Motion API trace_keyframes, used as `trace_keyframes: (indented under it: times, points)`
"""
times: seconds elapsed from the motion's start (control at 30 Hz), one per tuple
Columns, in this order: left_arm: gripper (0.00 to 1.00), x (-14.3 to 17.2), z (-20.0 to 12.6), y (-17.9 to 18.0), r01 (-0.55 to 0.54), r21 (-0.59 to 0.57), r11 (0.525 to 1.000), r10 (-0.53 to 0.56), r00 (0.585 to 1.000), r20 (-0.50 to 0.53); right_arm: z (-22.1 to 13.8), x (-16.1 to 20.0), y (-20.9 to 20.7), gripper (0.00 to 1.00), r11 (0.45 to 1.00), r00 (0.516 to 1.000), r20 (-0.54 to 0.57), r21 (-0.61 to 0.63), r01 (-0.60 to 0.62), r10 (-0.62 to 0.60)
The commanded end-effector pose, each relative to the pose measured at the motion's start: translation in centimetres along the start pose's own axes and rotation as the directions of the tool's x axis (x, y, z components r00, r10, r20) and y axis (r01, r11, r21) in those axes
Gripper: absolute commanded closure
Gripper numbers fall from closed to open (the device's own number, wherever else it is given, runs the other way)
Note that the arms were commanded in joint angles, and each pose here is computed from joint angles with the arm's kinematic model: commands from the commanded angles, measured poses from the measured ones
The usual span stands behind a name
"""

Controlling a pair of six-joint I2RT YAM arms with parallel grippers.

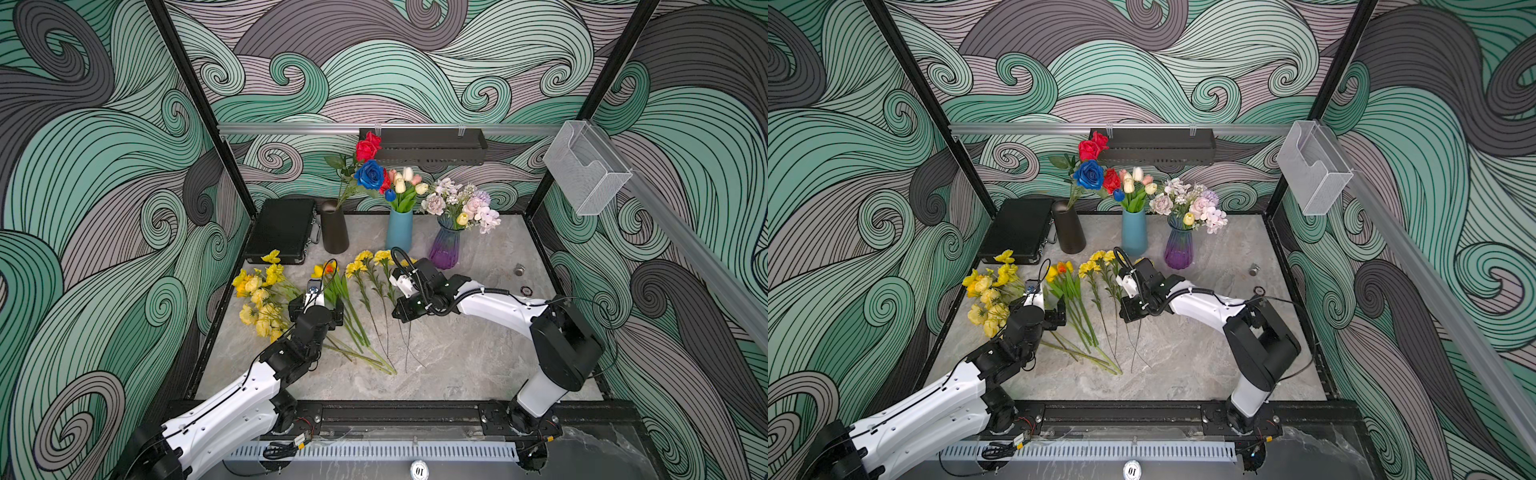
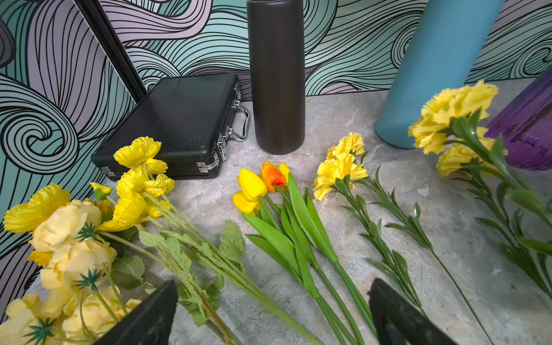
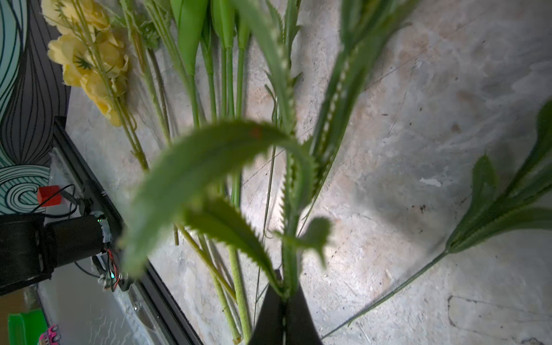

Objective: Pick out yellow flowers from the vase
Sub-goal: Place the flower at the center of the board, then reset both arms

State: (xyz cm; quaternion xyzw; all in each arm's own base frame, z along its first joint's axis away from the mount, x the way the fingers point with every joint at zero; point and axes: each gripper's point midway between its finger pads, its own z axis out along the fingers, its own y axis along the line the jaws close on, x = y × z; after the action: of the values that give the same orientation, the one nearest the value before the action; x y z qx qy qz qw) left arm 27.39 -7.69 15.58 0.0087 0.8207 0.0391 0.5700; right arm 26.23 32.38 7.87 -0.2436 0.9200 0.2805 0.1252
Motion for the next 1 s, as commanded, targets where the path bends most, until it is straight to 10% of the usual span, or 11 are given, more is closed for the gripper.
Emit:
trace_keyframes:
  times: [0.0, 0.53, 0.77, 0.83, 0.9, 0.97]
  points:
    - [0.01, -1.6, -0.1, -0.5, 0.008, 0.034, 0.999, -0.009, 0.999, 0.052, 0.6, -0.6, -1.3, 0.91, 0.997, 0.999, -0.014, 0.073, -0.033, 0.034]
    - [0.02, -2.4, 0.2, 0.0, -0.001, -0.002, 1.0, 0.001, 0.997, 0.073, -3.6, -2.2, -1.3, 0.69, 0.987, 0.994, 0.086, 0.15, 0.058, -0.072]
    - [0.01, -5.4, 0.2, 4.6, 0.063, -0.253, 0.965, -0.029, 0.99, 0.139, -12.3, -2.0, -7.4, 0.36, 0.862, 0.925, 0.26, 0.493, 0.119, -0.277]
    - [0.01, -5.8, 1.2, 6.4, 0.099, -0.324, 0.941, -0.062, 0.99, 0.123, -15.0, -2.2, -9.8, 0.28, 0.819, 0.892, 0.339, 0.57, 0.058, -0.3]
    - [0.01, -5.5, 2.8, 8.8, 0.137, -0.419, 0.897, -0.112, 0.99, 0.084, -17.6, -2.2, -12.6, 0.0, 0.766, 0.854, 0.42, 0.642, -0.039, -0.308]
    - [0.01, -4.8, 4.5, 10.3, 0.12, -0.482, 0.868, -0.115, 0.993, 0.04, -20.0, -1.9, -15.5, 0.0, 0.705, 0.815, 0.494, 0.691, -0.158, -0.302]
